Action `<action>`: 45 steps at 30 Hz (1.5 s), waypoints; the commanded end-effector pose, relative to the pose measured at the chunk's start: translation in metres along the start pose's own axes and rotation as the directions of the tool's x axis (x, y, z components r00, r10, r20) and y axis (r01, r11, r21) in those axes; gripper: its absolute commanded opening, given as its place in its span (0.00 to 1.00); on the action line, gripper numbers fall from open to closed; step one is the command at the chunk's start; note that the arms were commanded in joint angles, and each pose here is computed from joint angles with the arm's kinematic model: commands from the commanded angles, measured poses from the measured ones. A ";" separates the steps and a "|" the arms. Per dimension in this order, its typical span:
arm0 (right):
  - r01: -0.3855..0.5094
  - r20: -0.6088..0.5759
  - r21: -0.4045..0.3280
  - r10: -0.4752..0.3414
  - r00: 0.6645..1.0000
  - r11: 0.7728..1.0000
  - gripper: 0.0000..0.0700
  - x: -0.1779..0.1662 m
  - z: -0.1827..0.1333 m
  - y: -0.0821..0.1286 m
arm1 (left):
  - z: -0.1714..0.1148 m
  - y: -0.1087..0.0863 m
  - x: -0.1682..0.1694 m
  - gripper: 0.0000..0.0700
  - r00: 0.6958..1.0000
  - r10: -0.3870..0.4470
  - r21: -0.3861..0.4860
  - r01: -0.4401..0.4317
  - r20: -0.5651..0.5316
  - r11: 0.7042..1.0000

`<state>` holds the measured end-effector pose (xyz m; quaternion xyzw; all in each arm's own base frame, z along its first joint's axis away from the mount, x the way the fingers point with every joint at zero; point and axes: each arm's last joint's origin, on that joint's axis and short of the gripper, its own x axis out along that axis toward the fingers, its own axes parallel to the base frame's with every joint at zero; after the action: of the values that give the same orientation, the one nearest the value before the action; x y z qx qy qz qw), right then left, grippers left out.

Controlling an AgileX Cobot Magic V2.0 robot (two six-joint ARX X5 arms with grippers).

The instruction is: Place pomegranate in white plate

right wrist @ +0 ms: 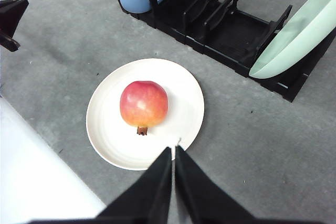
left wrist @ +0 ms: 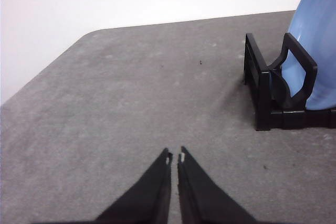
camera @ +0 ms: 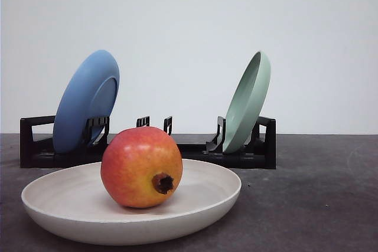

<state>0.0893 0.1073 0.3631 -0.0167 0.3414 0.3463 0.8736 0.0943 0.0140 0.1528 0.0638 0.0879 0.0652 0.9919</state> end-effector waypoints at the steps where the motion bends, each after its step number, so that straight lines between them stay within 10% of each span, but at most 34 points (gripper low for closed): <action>1: -0.009 0.021 -0.012 0.009 1.000 1.000 0.00 -0.002 0.005 0.002 | -0.003 0.000 0.001 0.00 1.000 -0.003 -0.005 0.003 -0.012 1.000; 11: -0.001 0.032 -0.019 0.002 0.999 1.000 0.00 -0.005 0.004 0.001 | -0.003 0.000 0.001 0.00 1.000 -0.003 -0.005 0.003 -0.012 1.000; 18: 0.176 0.196 0.030 -0.179 0.964 0.984 0.00 -0.028 0.008 -0.025 | -0.003 0.000 0.001 0.00 1.000 -0.003 -0.005 0.003 -0.012 1.000; 22: 0.323 0.341 0.120 -0.344 0.875 0.939 0.00 -0.053 0.009 -0.043 | -0.003 0.000 0.001 0.00 1.000 -0.002 -0.005 0.002 -0.012 1.000; 35: 0.683 0.556 0.309 -0.708 0.435 0.662 0.00 -0.071 -0.038 -0.078 | -0.003 0.000 0.001 0.00 1.000 -0.003 -0.005 0.003 -0.012 1.000; 40: 0.687 0.624 0.318 -0.690 0.367 0.653 0.00 -0.042 -0.074 -0.096 | -0.003 0.000 0.001 0.00 1.000 -0.003 -0.005 0.003 -0.012 1.000; 45: 0.674 0.657 0.290 -0.653 0.376 0.680 0.00 -0.009 -0.110 -0.109 | -0.003 0.000 0.001 0.00 1.000 -0.003 -0.005 0.003 -0.012 1.000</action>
<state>0.0873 -0.0103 0.2652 -0.0208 -0.0635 -0.0521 0.9964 0.0943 0.0139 0.1528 0.0638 0.0879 0.0652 0.9919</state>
